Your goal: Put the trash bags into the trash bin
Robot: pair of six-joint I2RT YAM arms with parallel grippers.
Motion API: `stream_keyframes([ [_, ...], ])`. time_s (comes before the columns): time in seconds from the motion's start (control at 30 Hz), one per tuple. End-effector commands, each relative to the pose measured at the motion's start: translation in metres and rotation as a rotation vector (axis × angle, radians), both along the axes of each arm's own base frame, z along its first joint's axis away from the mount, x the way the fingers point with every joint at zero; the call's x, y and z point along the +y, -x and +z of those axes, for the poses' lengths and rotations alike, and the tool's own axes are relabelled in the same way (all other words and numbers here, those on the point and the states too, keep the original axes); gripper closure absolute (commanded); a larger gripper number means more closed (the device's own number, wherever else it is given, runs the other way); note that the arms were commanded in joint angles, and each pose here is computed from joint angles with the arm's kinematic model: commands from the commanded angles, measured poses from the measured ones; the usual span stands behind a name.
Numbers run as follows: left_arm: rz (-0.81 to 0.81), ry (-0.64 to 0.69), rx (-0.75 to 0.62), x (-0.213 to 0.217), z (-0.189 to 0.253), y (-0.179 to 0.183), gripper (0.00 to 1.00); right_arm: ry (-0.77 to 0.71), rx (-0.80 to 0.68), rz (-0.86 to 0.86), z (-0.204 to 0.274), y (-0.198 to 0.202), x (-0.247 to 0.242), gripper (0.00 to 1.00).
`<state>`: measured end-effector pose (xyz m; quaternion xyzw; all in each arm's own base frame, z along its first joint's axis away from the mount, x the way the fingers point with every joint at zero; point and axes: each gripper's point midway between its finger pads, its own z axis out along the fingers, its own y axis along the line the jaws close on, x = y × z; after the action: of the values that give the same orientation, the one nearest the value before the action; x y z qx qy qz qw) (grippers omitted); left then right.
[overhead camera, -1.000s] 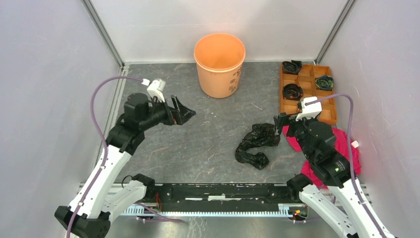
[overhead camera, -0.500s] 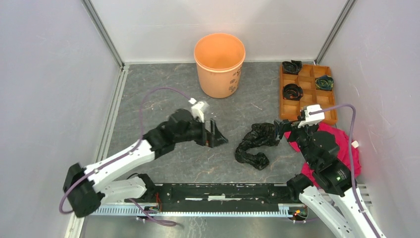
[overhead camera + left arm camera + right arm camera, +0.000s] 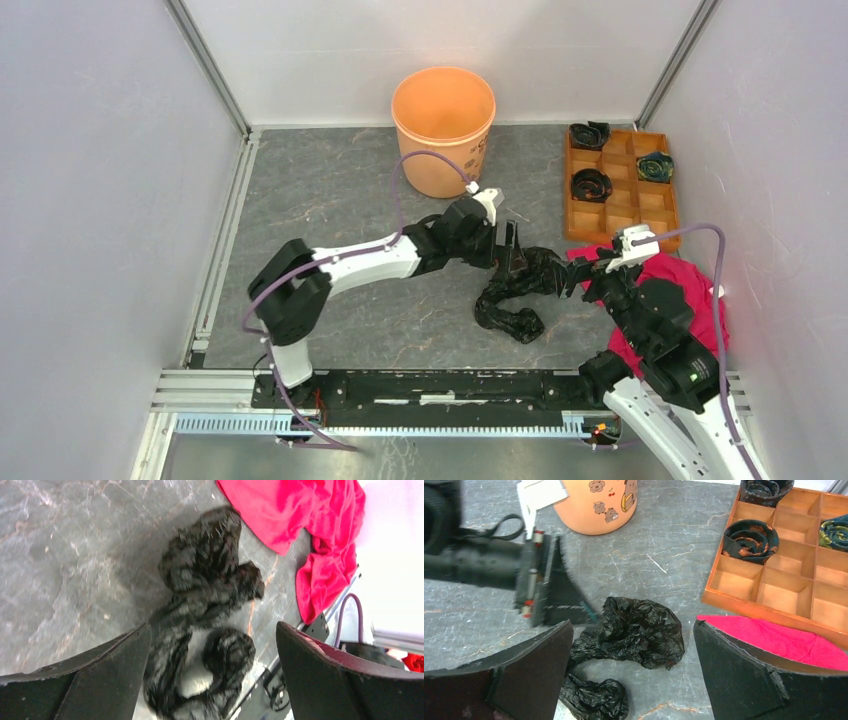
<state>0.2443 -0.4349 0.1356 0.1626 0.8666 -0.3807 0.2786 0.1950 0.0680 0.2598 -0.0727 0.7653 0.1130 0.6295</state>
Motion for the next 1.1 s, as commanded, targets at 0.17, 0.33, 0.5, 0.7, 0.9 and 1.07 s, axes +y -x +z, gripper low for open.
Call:
stream_keyframes([
  [0.17,0.019,0.061,0.021,-0.047,-0.02,-0.048,0.12,-0.02,0.051,0.024,-0.019,0.008,0.004,0.02],
  [0.33,0.053,0.044,0.006,-0.026,-0.017,-0.063,0.56,-0.02,0.079,0.049,-0.031,0.005,0.011,0.02],
  [0.5,0.011,0.125,-0.001,-0.008,0.019,-0.059,0.98,-0.033,0.11,0.087,-0.042,0.001,0.023,0.02],
  [0.7,0.014,0.034,-0.21,0.056,0.087,-0.04,0.98,-0.036,0.151,0.114,-0.052,-0.002,0.032,0.02],
  [0.9,0.049,-0.149,-0.497,0.148,0.168,-0.015,0.98,-0.068,0.149,0.164,-0.057,-0.006,0.046,0.02],
  [1.07,-0.123,-0.062,-0.5,0.151,0.197,0.029,0.98,-0.101,0.148,0.25,-0.061,-0.009,0.066,0.02],
])
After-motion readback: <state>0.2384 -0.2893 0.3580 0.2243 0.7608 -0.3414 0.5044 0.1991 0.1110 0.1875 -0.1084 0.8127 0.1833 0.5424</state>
